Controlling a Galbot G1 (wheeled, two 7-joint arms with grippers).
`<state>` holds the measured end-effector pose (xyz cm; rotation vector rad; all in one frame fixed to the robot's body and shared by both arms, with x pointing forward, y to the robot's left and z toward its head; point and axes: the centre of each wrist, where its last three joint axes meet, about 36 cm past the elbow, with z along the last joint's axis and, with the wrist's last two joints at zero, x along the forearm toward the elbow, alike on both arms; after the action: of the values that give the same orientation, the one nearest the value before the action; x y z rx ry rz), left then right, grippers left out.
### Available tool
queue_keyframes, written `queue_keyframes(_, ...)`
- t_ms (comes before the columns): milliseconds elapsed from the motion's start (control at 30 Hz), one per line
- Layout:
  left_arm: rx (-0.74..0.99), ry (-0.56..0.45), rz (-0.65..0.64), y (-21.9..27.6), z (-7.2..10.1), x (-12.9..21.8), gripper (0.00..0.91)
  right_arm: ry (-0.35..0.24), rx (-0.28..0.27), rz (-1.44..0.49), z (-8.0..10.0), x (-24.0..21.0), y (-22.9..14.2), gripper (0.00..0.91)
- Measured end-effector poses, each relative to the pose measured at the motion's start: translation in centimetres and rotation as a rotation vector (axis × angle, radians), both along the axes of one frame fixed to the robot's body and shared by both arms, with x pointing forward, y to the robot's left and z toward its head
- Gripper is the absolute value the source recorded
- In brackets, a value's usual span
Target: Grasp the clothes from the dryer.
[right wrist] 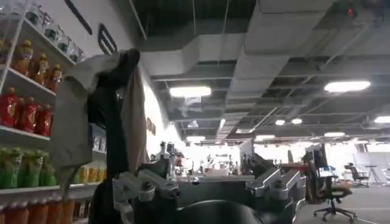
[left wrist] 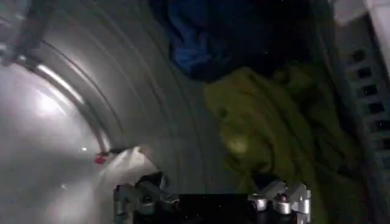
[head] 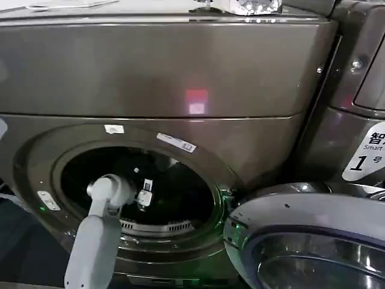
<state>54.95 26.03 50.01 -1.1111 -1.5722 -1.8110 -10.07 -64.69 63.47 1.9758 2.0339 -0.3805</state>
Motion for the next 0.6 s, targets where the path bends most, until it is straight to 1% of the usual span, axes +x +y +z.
queue_keyframes(133, -0.016, 0.027, 0.014, 0.3, -0.9, 0.3, 0.907, 0.002, -0.003, 0.005, 0.1, 0.2, 0.0, 0.907)
queue_keyframes(567, -0.085, 0.103, 0.078, 0.5, -2.8, 2.3, 0.907, 0.005, 0.000, 0.011, -0.2, 0.4, 0.3, 0.907)
queue_keyframes(600, -0.088, 0.106, 0.082, 0.5, -2.9, 2.3, 0.739, 0.005, 0.001, 0.011, -0.2, 0.4, 0.3, 0.907)
